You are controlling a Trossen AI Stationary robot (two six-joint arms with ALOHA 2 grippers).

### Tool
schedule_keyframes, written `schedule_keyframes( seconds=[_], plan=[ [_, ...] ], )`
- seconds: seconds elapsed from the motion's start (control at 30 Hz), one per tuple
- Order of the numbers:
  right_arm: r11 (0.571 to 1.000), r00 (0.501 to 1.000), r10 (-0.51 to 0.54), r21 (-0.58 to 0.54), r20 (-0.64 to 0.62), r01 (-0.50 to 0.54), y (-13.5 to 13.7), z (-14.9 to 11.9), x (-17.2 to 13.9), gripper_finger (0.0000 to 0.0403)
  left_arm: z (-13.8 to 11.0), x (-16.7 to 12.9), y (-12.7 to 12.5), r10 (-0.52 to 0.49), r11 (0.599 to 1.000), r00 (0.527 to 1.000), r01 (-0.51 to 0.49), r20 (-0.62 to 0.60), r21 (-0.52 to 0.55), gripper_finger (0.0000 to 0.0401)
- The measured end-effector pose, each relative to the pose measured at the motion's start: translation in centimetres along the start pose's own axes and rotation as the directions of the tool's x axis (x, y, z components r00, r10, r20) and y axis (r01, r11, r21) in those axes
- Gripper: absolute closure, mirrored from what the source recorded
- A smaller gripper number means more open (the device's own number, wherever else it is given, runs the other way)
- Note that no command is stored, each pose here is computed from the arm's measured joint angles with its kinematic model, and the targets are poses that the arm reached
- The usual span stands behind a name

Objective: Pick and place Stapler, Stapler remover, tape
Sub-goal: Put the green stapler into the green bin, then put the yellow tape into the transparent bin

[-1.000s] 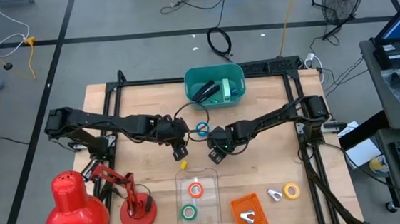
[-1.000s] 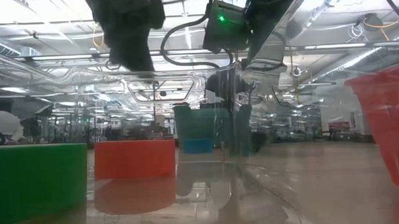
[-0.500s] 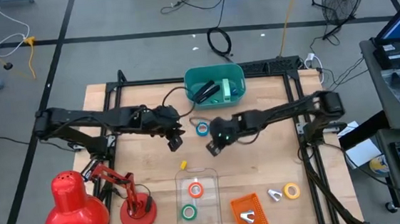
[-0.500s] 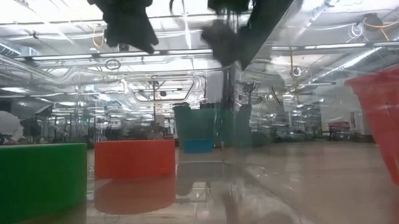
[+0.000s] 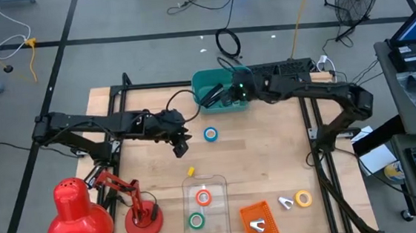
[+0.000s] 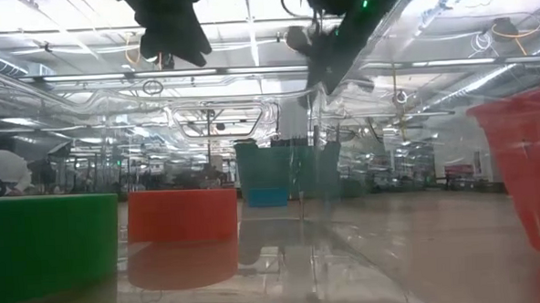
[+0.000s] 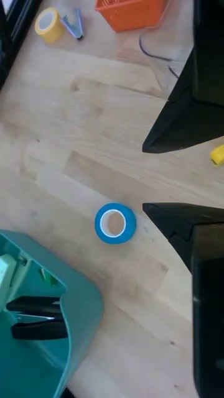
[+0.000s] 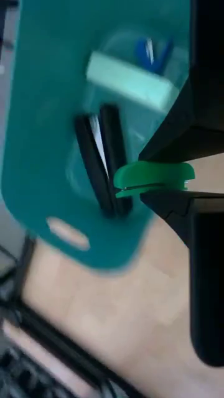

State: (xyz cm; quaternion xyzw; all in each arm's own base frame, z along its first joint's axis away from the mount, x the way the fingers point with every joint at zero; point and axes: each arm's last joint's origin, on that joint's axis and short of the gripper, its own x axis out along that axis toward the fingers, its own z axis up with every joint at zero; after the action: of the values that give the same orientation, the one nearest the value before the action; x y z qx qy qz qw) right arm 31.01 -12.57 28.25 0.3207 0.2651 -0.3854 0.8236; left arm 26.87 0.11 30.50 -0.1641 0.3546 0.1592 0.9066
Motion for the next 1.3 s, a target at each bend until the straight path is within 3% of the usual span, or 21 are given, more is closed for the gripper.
schedule_keyframes(
  seconds=[0.2,0.37,0.7,0.8,1.1,1.3],
  plan=[
    [0.995,0.992,-0.095,0.031,-0.085,0.098,-2.4,0.0,4.1,0.0356,0.0,0.0,-0.1,-0.017,1.000,1.000,0.017,-0.009,-0.018,0.0261],
    [0.994,0.980,-0.103,0.025,-0.168,0.109,-2.9,-1.2,7.6,0.0356,-0.2,0.0,-0.3,-0.028,0.999,1.000,0.027,-0.015,-0.024,0.0261],
    [0.987,0.945,-0.159,-0.028,-0.285,0.158,-3.4,-3.4,10.3,0.0351,-0.4,-0.1,-0.7,-0.039,0.999,0.999,0.039,-0.024,-0.014,0.0261],
    [0.987,0.944,-0.163,-0.035,-0.285,0.159,-3.4,-3.4,10.3,0.0329,-0.6,-0.2,-0.8,-0.037,0.999,0.999,0.037,-0.030,-0.009,0.0261],
    [0.998,0.965,-0.067,0.001,-0.255,0.070,-2.7,-2.8,10.2,0.0209,-0.7,-0.2,-1.0,-0.020,1.000,0.999,0.020,-0.031,-0.003,0.0261],
    [1.000,0.991,0.027,0.011,-0.130,-0.025,-1.8,-0.8,8.3,0.0185,-0.8,-0.2,-1.0,-0.019,1.000,0.999,0.019,-0.031,-0.003,0.0261]
  ],
)
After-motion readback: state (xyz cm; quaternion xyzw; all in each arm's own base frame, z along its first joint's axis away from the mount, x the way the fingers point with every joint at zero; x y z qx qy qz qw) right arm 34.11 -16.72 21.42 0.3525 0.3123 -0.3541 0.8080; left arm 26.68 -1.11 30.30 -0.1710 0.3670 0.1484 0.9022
